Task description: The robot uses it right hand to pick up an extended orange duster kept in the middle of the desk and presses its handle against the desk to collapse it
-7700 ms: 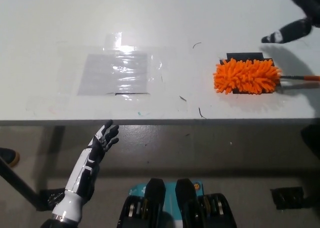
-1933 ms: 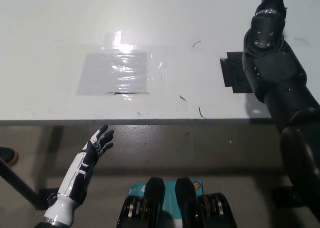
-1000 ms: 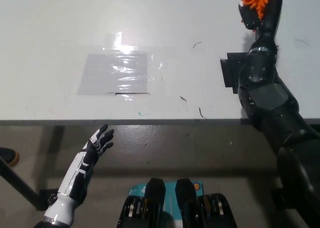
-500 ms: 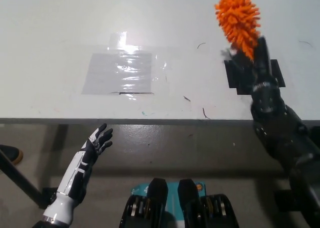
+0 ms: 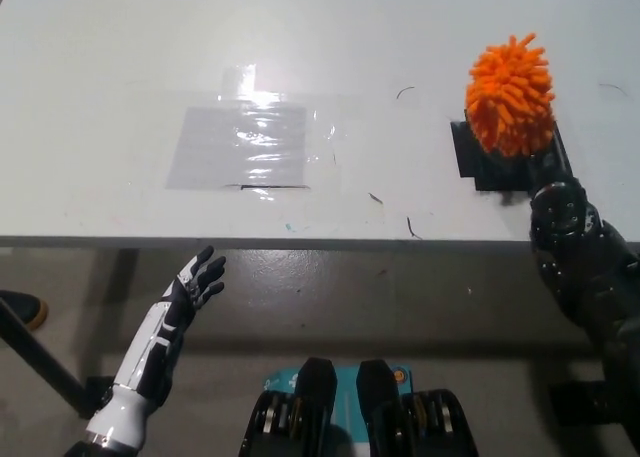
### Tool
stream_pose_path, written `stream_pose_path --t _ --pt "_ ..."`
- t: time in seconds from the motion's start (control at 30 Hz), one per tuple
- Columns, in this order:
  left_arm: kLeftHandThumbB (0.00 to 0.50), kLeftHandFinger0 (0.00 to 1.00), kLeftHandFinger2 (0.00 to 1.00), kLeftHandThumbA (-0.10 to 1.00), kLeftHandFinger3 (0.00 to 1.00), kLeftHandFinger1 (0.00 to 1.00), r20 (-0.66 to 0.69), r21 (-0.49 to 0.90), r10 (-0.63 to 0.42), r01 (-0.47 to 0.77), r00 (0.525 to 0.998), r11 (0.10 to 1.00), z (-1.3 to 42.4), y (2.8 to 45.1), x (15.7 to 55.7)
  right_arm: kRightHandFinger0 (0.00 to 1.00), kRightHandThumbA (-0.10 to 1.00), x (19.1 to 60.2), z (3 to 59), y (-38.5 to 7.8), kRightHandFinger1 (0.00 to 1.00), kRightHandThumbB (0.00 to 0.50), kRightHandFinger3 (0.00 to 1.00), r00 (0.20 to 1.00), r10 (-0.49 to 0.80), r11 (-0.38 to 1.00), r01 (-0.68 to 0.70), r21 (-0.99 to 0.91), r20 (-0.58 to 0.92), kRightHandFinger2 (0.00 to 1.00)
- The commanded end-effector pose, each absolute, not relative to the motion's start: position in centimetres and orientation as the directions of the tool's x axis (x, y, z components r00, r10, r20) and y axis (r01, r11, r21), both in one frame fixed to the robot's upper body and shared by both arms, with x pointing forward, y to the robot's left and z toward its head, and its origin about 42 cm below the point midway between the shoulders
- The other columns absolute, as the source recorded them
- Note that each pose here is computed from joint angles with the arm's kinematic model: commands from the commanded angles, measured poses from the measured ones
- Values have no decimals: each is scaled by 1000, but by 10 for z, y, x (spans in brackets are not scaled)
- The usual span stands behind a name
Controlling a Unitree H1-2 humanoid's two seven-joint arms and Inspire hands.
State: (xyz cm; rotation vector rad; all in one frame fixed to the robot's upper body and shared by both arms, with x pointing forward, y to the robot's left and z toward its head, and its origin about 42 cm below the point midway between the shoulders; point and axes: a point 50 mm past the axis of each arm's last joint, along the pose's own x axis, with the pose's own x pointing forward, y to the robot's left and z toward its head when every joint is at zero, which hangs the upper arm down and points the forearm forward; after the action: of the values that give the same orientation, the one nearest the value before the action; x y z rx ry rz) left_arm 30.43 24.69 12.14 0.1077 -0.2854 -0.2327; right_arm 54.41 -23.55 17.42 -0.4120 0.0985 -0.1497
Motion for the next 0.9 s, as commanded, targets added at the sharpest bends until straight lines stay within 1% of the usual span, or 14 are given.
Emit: stream_pose_path --t 0.0,0.03,0.07,0.13,0.2,0.27,0.37,0.47,0.5,0.6,0.63,0.7,0.8,0.87 --pt "28 1000 1000 1000 1000 1000 323 169 -253 208 912 963 132 251 307 65 -100 548 189 -255 423 128 584 967 -254 898 231 -374 -10 733" --pt "47 1000 1000 1000 1000 1000 315 153 -253 214 915 965 132 251 306 10 -100 570 269 -231 341 115 579 935 -199 922 280 -267 293 659" --pt "48 1000 1000 1000 1000 1000 313 150 -253 216 915 965 132 250 306 0 -100 571 278 -229 321 111 602 927 -194 926 281 -252 321 648" --pt "55 1000 1000 1000 1000 1000 311 151 -255 218 915 964 131 249 305 0 -100 573 335 -218 287 118 623 846 -152 934 292 -206 512 636" --pt "44 1000 1000 1000 1000 1000 311 153 -256 217 915 964 131 249 305 0 -100 569 383 -209 274 112 640 787 -117 938 288 -194 606 635" --pt "36 1000 1000 1000 1000 1000 314 154 -256 218 914 964 132 248 306 0 -100 562 430 -202 242 137 561 726 -96 935 301 -189 681 580" --pt "44 1000 1000 1000 1000 1000 312 150 -255 218 915 964 132 249 308 0 -100 552 487 -200 236 143 595 641 -5 892 350 -286 768 591" --pt "42 1000 1000 1000 1000 1000 307 155 -254 215 917 964 133 250 309 0 -100 549 515 -203 256 136 585 612 72 827 405 -390 787 621" --pt "41 1000 1000 1000 1000 1000 308 158 -255 215 917 964 134 250 309 1 -100 550 521 -205 197 144 532 609 89 803 425 -418 789 596" --pt "42 1000 1000 1000 1000 1000 310 164 -258 216 915 963 135 251 309 0 -100 559 533 -211 169 165 598 639 184 673 472 -569 747 608" --pt "50 1000 1000 1000 1000 1000 305 166 -260 217 916 962 135 251 308 180 -100 564 530 -212 211 174 597 661 216 619 477 -624 719 597" --pt "64 1000 1000 1000 1000 1000 303 171 -260 217 917 961 134 250 308 3 -100 573 518 -214 143 205 634 717 247 524 467 -713 652 570" --pt "64 1000 1000 1000 1000 1000 303 171 -260 216 917 961 134 250 308 0 -100 575 516 -215 120 209 600 723 252 503 470 -726 643 534" --pt "82 1000 1000 1000 1000 1000 300 185 -259 210 918 960 134 250 307 0 -100 589 482 -218 277 210 819 824 268 343 403 -849 500 767"
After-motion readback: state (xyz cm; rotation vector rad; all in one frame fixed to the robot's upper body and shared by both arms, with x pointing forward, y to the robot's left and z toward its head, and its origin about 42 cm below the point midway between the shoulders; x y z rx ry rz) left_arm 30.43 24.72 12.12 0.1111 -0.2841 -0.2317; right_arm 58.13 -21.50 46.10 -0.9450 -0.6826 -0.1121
